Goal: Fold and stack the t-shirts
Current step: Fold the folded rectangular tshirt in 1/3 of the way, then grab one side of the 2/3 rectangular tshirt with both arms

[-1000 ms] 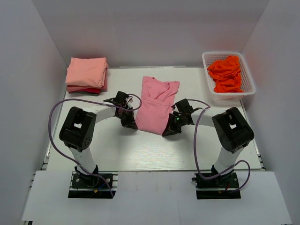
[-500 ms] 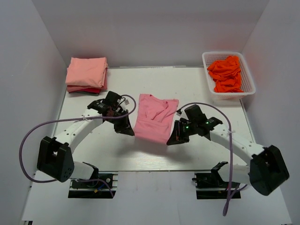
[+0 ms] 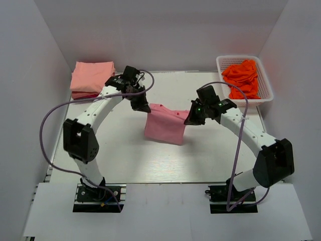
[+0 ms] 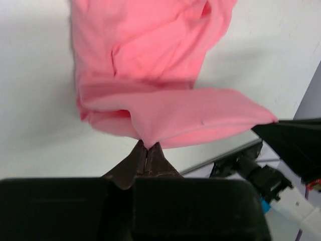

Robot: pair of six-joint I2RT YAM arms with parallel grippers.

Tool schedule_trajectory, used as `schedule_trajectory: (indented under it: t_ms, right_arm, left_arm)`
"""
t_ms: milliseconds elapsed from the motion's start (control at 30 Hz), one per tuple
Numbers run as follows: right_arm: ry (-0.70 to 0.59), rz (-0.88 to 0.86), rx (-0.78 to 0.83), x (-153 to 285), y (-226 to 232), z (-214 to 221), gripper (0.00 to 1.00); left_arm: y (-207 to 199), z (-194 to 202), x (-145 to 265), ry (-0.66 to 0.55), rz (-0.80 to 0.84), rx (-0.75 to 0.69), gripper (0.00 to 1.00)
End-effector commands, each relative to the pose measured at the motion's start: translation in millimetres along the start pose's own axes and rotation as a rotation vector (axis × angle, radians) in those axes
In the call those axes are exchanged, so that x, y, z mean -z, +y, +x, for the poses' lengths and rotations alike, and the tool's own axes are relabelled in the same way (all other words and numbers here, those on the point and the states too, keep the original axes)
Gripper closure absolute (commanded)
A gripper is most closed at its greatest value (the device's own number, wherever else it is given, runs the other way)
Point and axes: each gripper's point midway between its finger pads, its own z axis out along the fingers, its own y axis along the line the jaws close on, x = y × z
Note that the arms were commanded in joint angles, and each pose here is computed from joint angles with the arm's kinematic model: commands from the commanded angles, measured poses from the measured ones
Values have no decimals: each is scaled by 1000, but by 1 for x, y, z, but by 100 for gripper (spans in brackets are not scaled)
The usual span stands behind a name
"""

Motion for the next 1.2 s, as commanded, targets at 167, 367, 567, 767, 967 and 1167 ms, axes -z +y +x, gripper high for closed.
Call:
schedule_trajectory:
  t_ms: [167,367,567,767,967,1167]
  right_arm:
    - [-81,56,-42,-16,-23,-54,100]
    - [-50,50,-83,-43,-36,-74,100]
    - [-51,20,-70,-74,-39,-103,50]
    - [-96,-9,-35,-74,-28,-131,10]
    - [-92,-31,8,-58,-30,-114,10]
    - [-64,-14,21,-50,-38,-99,10]
  left_arm:
    - [-7,-81,-23,-155,-66,43,100]
    - [-2,-96,-64,-135,-78,61,100]
    - [5,-115,-90,-168,-89,110,1]
    - [-4,-137,-83,-196,-35,-119,0]
    - [33,-76,-107,-16,-72,-275,0]
    - [55,-48,-136,80,-92,-249,0]
